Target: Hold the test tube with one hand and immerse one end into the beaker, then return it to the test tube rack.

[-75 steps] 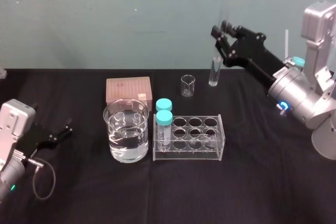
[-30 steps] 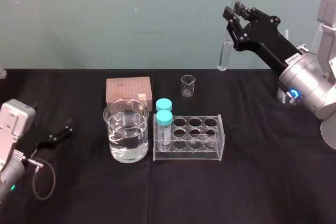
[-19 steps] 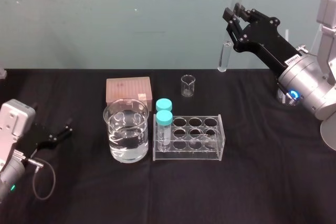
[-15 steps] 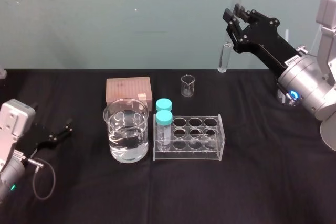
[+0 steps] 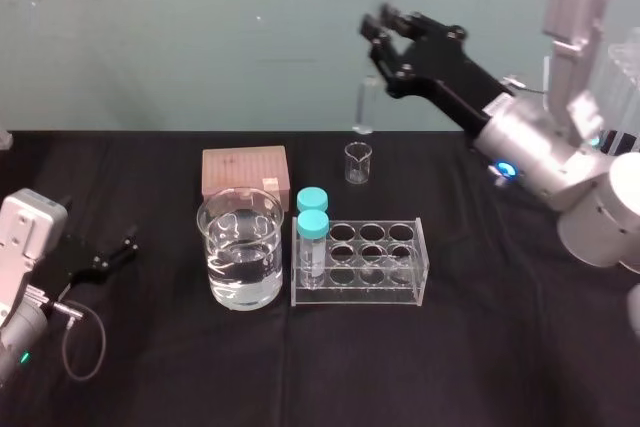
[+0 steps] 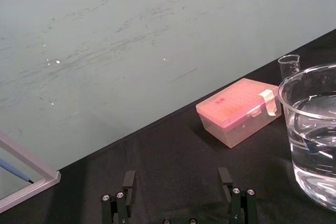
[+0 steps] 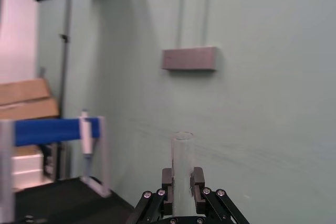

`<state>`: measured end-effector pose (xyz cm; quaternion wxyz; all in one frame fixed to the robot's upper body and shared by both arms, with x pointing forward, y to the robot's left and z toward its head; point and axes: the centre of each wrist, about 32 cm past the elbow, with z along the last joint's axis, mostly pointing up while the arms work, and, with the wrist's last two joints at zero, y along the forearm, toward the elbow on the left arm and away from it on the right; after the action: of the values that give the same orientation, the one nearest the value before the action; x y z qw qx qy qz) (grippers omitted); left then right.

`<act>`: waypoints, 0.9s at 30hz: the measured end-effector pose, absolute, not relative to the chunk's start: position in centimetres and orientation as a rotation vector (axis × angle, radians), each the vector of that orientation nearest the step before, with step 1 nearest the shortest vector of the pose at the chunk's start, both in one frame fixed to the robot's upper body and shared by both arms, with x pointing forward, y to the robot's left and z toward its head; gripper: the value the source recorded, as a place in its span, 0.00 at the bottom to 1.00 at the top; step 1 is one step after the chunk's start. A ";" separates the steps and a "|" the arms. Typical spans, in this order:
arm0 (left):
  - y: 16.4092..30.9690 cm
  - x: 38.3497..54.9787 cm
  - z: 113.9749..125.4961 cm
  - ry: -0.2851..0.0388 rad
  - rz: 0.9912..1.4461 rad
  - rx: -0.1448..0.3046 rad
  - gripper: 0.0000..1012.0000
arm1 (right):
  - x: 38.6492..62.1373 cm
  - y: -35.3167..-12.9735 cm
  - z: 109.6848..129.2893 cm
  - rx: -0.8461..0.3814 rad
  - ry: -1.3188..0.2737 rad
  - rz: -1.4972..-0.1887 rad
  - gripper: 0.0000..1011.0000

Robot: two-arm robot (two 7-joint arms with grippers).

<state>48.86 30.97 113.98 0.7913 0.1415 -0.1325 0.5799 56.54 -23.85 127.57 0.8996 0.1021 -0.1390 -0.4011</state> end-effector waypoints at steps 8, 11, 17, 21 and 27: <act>31.0 48.9 114.0 -0.285 1.248 0.305 0.99 | 58.4 -20.0 127.7 0.247 -0.276 -0.664 0.22; 31.0 48.9 114.0 -0.285 1.248 0.304 0.99 | 58.8 -18.4 127.6 0.257 -0.262 -0.599 0.22; 31.0 48.9 114.0 -0.285 1.248 0.305 0.99 | 59.1 -16.2 126.9 0.258 -0.226 -0.497 0.22; 31.0 48.9 114.0 -0.285 1.248 0.304 0.99 | 59.1 -15.6 126.3 0.247 -0.203 -0.469 0.22; 31.0 48.9 114.0 -0.285 1.248 0.304 0.99 | 59.0 -15.7 125.2 0.211 -0.173 -0.462 0.22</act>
<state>48.86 30.96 113.98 0.7913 0.1415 -0.1324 0.5799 58.96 -15.70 125.18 0.9642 0.1043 -0.0854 -0.2282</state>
